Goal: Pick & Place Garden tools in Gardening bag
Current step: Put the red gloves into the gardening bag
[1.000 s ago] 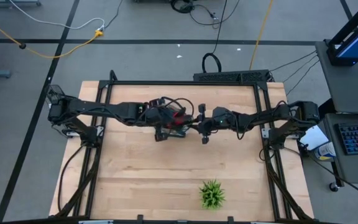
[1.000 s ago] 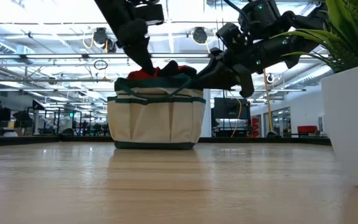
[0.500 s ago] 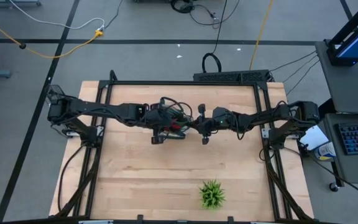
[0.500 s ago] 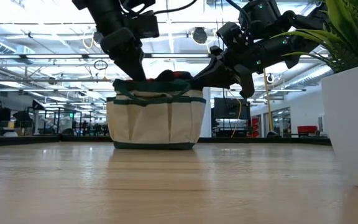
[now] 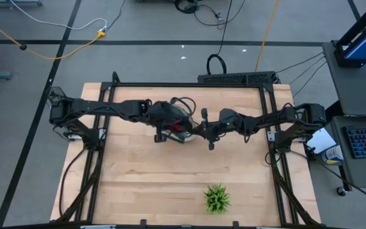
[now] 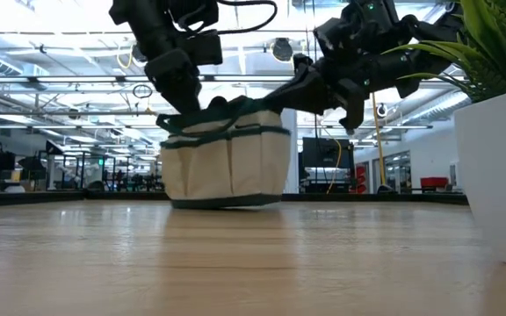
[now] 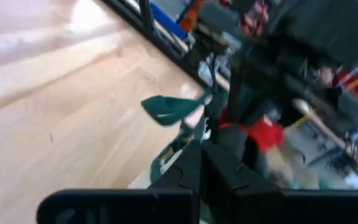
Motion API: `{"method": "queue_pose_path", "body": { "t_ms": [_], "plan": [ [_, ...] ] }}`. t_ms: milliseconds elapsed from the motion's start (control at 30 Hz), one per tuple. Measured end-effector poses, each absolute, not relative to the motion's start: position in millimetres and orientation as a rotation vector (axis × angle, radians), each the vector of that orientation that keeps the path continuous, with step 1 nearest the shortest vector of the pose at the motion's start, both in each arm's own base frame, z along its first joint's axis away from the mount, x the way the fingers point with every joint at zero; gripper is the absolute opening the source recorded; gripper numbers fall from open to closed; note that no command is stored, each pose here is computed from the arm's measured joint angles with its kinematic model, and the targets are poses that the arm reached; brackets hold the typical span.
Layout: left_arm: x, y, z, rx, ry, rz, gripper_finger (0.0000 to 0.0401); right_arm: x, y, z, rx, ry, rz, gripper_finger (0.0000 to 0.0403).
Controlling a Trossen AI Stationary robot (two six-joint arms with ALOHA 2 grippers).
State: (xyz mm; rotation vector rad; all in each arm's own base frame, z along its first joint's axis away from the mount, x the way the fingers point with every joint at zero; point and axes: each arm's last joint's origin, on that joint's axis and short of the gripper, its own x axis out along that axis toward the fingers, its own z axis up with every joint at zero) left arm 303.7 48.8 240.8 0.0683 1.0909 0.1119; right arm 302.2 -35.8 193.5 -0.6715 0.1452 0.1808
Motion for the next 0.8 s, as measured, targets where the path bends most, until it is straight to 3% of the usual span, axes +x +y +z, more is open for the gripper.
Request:
{"method": "queue_pose_path", "body": {
  "t_ms": [300,633,800],
  "plan": [
    [306,47,234,0.022,1.122,0.07,0.0009,301,-42,191,-0.668,0.199,0.107,0.0],
    [313,32,256,0.226,1.048,0.155,0.012,301,-42,189,-0.652,0.233,0.116,0.0],
    [314,16,278,0.314,0.984,0.188,0.0144,301,-42,188,-0.643,0.241,0.118,0.0]
  ]
}}
